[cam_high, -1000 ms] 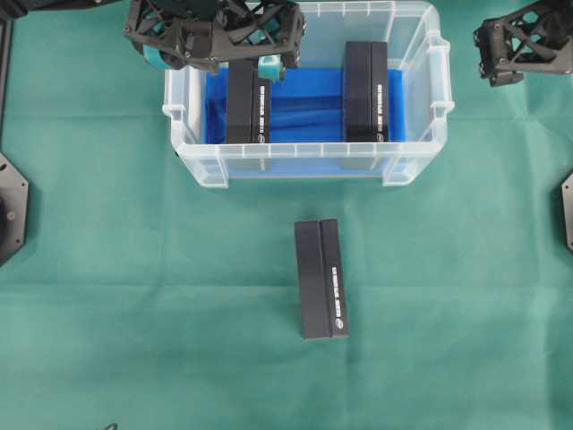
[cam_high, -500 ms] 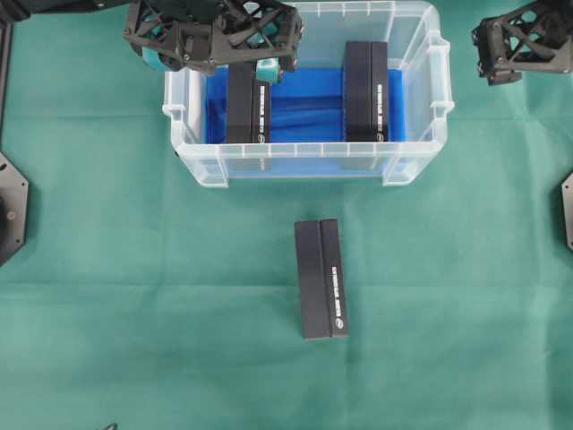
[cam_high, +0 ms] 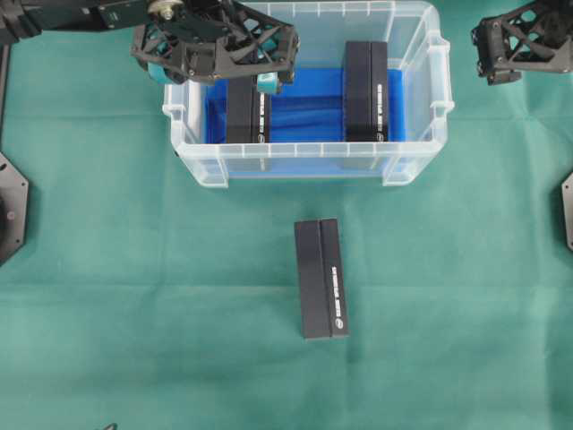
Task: Take out the box from the case.
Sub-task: 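Lower the left gripper around the left black box pair and close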
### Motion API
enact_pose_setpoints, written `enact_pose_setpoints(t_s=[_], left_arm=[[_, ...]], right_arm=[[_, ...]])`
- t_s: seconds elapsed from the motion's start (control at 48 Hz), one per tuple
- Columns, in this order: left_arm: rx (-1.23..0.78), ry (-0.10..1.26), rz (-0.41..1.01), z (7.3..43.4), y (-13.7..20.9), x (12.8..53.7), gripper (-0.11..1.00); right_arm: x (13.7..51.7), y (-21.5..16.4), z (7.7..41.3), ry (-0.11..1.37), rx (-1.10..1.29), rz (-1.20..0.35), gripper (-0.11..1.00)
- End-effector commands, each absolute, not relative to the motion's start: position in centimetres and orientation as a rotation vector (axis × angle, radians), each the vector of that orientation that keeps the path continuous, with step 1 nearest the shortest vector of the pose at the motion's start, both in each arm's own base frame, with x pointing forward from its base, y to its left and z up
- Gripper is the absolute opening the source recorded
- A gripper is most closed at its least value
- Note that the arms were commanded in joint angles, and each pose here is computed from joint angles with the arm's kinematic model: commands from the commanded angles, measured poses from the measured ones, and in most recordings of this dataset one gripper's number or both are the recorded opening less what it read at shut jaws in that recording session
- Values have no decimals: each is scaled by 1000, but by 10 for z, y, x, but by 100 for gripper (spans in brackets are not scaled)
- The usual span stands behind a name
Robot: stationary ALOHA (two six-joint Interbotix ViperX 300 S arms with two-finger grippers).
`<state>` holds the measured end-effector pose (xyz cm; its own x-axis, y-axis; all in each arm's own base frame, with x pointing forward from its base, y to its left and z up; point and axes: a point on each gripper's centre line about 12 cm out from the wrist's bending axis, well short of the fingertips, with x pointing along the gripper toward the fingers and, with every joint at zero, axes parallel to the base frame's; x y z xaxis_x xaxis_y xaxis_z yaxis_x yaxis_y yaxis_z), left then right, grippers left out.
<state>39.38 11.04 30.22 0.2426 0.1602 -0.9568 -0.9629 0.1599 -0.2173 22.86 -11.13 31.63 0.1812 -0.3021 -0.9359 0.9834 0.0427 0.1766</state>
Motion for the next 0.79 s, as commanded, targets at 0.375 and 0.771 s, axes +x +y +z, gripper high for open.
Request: enact_pose_setpoints(t_s=[0.375,0.771], left_arm=[[-1081,974,1026,281,112,396,96],[-1081,984,1045,246,123,404,96]], right_arm=[[230,-113,320,828,1050,-1181,93],[230,-112,319,837,1041,-1173,93]])
